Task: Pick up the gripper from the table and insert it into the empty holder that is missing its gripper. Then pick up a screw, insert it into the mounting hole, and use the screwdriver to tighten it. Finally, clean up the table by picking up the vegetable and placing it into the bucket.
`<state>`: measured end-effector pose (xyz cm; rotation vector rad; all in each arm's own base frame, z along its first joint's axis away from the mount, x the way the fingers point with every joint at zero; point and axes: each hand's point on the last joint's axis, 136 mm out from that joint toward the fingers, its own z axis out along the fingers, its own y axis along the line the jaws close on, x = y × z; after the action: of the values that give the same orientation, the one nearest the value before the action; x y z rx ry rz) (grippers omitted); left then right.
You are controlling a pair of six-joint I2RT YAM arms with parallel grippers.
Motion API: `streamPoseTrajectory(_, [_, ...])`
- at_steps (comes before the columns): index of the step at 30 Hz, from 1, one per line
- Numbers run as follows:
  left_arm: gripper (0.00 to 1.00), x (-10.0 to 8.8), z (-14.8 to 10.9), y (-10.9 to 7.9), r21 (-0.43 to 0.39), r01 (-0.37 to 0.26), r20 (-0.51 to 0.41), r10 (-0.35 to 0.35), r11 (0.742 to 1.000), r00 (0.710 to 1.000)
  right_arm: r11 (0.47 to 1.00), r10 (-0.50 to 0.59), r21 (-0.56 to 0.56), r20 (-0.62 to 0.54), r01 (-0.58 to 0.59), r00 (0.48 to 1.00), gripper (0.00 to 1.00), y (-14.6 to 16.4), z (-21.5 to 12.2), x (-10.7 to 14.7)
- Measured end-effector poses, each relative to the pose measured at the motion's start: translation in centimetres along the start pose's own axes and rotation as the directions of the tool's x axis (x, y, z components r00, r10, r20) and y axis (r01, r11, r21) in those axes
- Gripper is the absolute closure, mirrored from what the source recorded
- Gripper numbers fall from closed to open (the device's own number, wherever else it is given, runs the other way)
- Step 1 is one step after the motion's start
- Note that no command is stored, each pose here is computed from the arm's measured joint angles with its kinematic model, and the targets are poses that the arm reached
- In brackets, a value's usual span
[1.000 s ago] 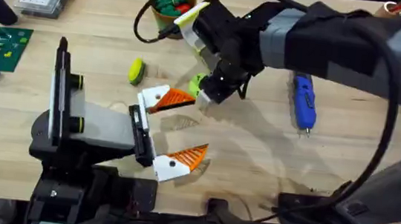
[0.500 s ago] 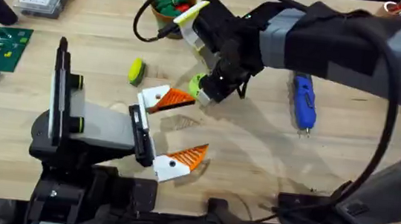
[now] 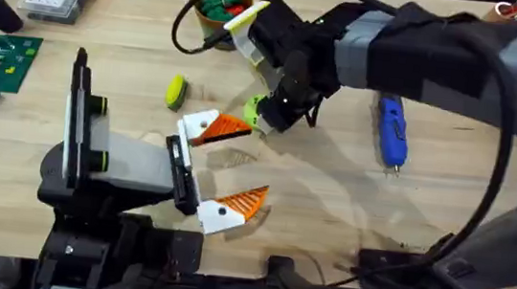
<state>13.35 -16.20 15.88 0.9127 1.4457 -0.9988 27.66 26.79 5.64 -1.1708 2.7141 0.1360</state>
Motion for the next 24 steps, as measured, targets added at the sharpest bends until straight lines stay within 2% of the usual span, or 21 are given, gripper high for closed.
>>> streamPoseTrajectory(4, [0.006,0.00,0.00,0.00,0.000,0.000,0.000,0.000,1.000,1.000,1.000,-0.001,0.000,0.001,0.001,1.000,0.848,-0.01,0.00,-0.03])
streamPoseTrajectory(6, [0.006,0.00,0.00,0.00,0.000,0.000,0.000,0.000,1.000,1.000,1.000,-0.003,0.000,0.003,0.003,1.000,0.962,0.00,0.00,-0.08])
streamPoseTrajectory(7, [0.006,0.00,0.00,0.00,0.000,0.000,0.000,0.000,1.000,1.000,1.000,-0.002,0.000,0.004,0.002,1.000,0.988,0.00,0.00,-0.09])
streamPoseTrajectory(24, [0.006,0.00,0.00,0.00,0.000,0.000,0.000,0.000,1.000,1.000,1.000,-0.003,0.000,0.004,0.003,1.000,0.998,0.00,0.00,-0.09])
